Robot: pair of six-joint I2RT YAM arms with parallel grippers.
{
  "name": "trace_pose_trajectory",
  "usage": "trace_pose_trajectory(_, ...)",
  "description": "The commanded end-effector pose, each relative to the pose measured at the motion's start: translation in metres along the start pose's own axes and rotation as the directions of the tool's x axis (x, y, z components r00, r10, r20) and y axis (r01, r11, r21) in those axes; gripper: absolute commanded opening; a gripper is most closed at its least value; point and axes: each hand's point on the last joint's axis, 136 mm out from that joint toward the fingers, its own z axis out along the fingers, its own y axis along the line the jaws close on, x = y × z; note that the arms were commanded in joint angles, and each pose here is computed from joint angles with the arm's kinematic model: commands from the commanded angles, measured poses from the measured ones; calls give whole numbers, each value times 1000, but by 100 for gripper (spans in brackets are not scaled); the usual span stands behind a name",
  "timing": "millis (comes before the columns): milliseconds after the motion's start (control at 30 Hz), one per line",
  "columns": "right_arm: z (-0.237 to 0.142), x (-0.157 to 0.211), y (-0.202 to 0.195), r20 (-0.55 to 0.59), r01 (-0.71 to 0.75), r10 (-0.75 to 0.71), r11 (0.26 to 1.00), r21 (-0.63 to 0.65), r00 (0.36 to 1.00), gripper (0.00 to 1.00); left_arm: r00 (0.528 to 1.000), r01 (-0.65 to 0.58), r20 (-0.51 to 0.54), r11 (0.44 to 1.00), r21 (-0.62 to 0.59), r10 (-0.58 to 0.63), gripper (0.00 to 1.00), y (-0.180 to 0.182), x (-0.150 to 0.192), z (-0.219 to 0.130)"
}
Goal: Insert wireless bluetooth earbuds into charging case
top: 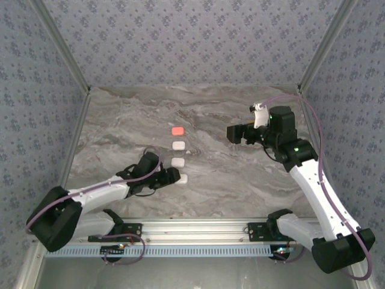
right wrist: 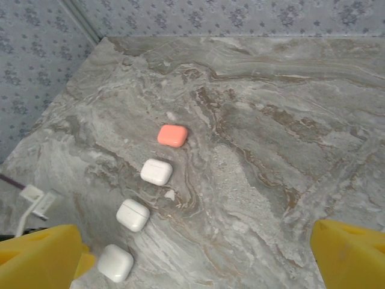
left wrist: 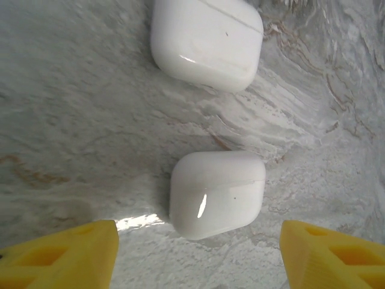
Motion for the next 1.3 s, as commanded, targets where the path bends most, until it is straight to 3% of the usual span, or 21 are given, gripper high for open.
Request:
trace_pose_trajectory(0,-9,4,-14,-3,-11,12,997,77,1000,100,995,-44,91,997,-66,50,73,2,-21,-21)
trace_pose_trajectory(167,-17,10,-43,23,-57,54,977,204,998,100,958,-123,249,987,-102,145,82,-5,-66,-64)
trace_pose_trajectory(300,-29,19,-85,97,-105,72,914,392,993,100,895,-148,394,973,-177,208,86,2,-117,-109)
trace_pose_trajectory(467,-43,49,-138,177,-179,91,789,587,980,100,760,-149,531,895,-420,375,88,27,-173,-164)
trace_pose_trajectory(567,-25,81,-153,99,-41,-21,809,586,995,100,658,-101,569,806,-583,494,90,53,-191,-181)
trace_pose_trajectory(667,-19,110,-174,86,-26,-38,766,643,996,100,598,-125,556,752,-647,577,91,73,-198,-172)
trace_pose_trajectory(767,-18,138,-197,121,-78,-10,716,694,993,100,616,-134,532,743,-656,581,91,96,-199,-154)
trace_pose_trajectory(867,-15,153,-206,181,-105,-28,724,682,983,100,613,-173,510,732,-659,603,91,106,-200,-136)
trace_pose_trajectory(1033,-16,139,-209,268,-106,-96,753,650,959,100,554,-208,526,720,-662,645,92,114,-207,-116)
trace_pose_trajectory(1167,-1,135,-208,248,-69,-108,790,610,963,100,520,-276,535,723,-633,666,93,107,-216,-101)
trace_pose_trajectory(1267,13,127,-209,249,-61,-104,815,576,963,100,495,-315,515,697,-644,700,94,107,-225,-92)
